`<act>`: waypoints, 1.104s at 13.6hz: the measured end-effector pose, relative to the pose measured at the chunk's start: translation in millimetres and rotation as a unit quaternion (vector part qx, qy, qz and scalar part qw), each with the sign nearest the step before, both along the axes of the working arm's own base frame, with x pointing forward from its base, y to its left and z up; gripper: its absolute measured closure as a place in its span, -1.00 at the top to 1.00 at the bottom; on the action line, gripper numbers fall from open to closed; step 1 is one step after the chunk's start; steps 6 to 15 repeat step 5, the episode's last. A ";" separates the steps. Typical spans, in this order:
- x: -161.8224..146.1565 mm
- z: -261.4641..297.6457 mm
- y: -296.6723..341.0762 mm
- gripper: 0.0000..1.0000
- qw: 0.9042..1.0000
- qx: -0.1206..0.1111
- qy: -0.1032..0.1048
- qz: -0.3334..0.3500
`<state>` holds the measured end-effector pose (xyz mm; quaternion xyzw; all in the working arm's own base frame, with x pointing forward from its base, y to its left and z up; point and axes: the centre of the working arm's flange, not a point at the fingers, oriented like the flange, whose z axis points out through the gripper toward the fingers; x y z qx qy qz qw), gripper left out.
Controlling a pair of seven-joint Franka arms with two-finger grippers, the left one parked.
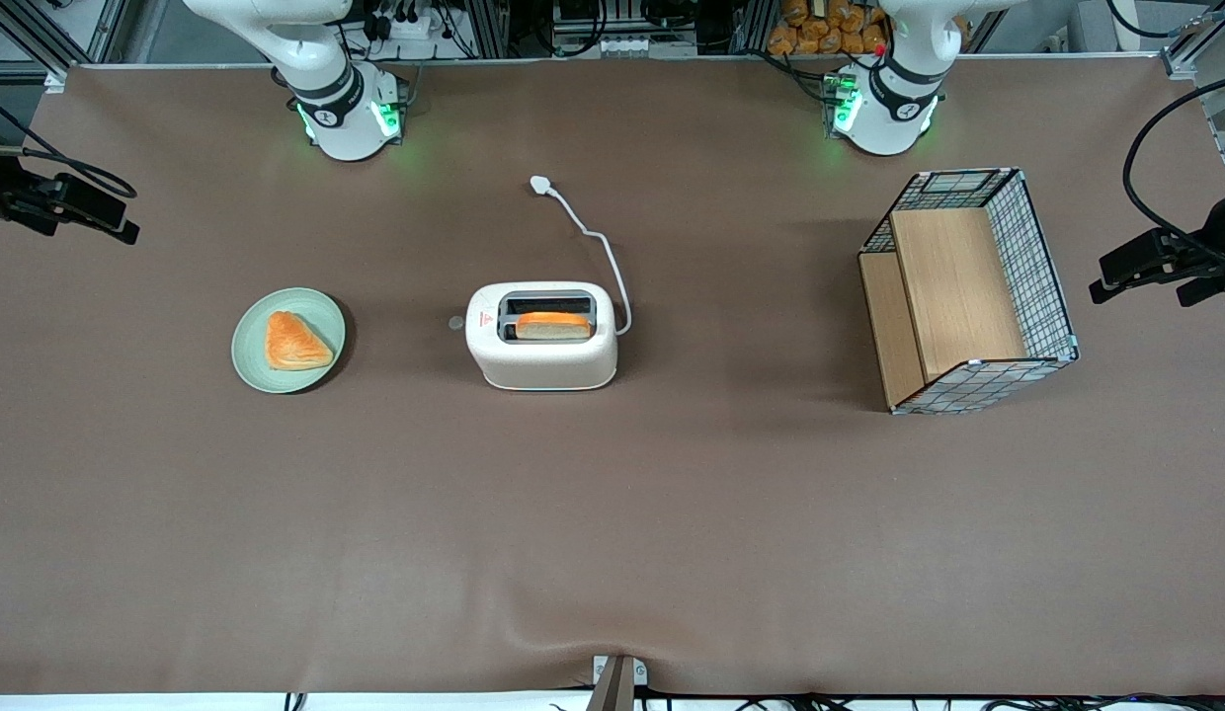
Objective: Press toaster button with right arm
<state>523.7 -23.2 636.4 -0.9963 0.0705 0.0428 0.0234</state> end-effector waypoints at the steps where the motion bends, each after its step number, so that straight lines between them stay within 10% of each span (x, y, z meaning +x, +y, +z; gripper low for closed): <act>1: 0.0 -0.3 0.0 1.00 1.000 0.000 0.000 0.000; 15: 0.1 -1.1 -1.0 1.00 1.000 -0.001 0.001 0.003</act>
